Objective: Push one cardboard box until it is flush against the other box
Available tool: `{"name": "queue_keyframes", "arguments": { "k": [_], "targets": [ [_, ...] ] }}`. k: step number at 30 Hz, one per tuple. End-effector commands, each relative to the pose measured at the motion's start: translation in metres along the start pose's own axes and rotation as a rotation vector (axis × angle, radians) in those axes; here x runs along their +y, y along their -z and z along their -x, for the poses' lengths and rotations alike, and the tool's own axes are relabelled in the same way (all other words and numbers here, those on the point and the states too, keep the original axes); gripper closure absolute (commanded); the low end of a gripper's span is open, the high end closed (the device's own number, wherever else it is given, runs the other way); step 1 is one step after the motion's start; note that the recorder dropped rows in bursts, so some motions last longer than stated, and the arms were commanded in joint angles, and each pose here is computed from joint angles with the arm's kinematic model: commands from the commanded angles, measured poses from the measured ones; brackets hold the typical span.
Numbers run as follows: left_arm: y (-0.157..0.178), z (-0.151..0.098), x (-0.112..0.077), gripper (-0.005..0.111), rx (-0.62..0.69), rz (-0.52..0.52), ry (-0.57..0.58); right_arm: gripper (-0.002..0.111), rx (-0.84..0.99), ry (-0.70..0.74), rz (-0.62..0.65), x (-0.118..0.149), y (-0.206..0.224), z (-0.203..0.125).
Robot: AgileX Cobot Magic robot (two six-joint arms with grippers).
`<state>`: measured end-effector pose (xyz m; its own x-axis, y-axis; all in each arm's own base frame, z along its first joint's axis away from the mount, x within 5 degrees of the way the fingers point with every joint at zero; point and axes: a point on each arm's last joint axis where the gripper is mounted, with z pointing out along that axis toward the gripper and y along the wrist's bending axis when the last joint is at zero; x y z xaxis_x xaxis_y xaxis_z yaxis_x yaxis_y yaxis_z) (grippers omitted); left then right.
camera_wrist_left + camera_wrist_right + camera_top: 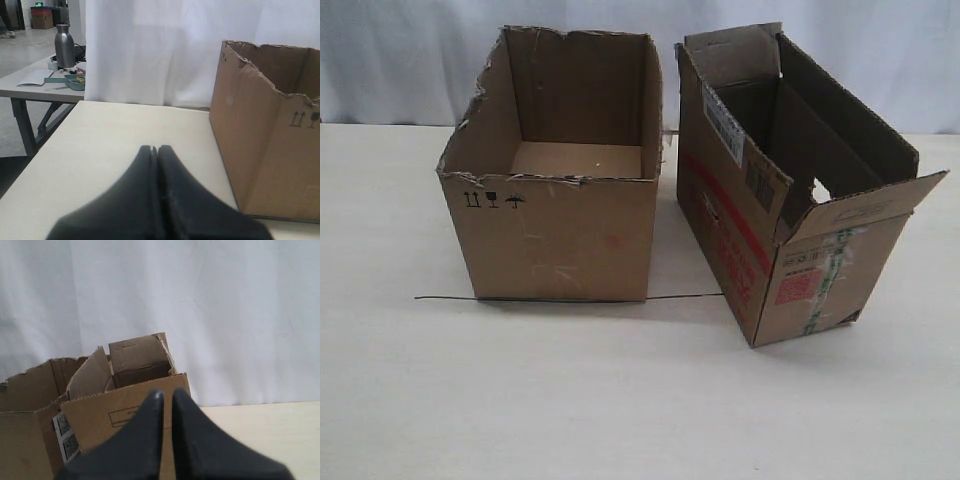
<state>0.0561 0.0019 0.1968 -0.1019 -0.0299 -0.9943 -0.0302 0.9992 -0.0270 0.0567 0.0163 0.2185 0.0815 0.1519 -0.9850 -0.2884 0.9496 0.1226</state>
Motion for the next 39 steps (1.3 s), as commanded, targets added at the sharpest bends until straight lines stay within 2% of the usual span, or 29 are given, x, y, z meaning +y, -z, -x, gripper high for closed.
{"name": "queue_keyframes", "arguments": {
  "k": [1, 6, 9, 13, 21, 24, 29, 39],
  "targets": [
    [0.000, -0.001, 0.000, 0.107, -0.004, -0.008, 0.001, 0.103, 0.003, -0.012, 0.001, 0.000, 0.000, -0.001],
    [0.000, -0.001, 0.000, 0.107, -0.002, -0.008, 0.001, 0.103, 0.140, -0.012, -0.018, -0.001, -0.015, -0.011],
    [0.000, -0.001, 0.000, 0.107, -0.002, -0.008, 0.001, 0.103, 0.319, -0.003, -0.040, -0.004, -0.036, -0.029],
    [0.000, -0.001, 0.000, 0.107, -0.002, -0.008, 0.001, 0.103, 0.457, 0.057, -0.013, -0.004, -0.060, -0.052],
    [0.000, -0.001, 0.000, 0.107, -0.002, -0.008, 0.001, 0.103, 0.475, 0.101, 0.132, 0.005, -0.086, -0.083],
    [0.000, -0.001, 0.000, 0.107, -0.002, -0.008, 0.001, 0.103, 0.430, 0.100, 0.144, 0.005, -0.093, -0.088],
    [0.000, 0.000, 0.000, 0.107, -0.007, -0.008, -0.001, 0.103, 0.488, 0.094, 0.149, 0.004, -0.104, -0.101],
    [0.000, 0.000, 0.000, 0.107, -0.007, -0.008, -0.001, 0.103, 0.481, 0.084, 0.194, 0.007, -0.136, -0.107]
  ]
}}
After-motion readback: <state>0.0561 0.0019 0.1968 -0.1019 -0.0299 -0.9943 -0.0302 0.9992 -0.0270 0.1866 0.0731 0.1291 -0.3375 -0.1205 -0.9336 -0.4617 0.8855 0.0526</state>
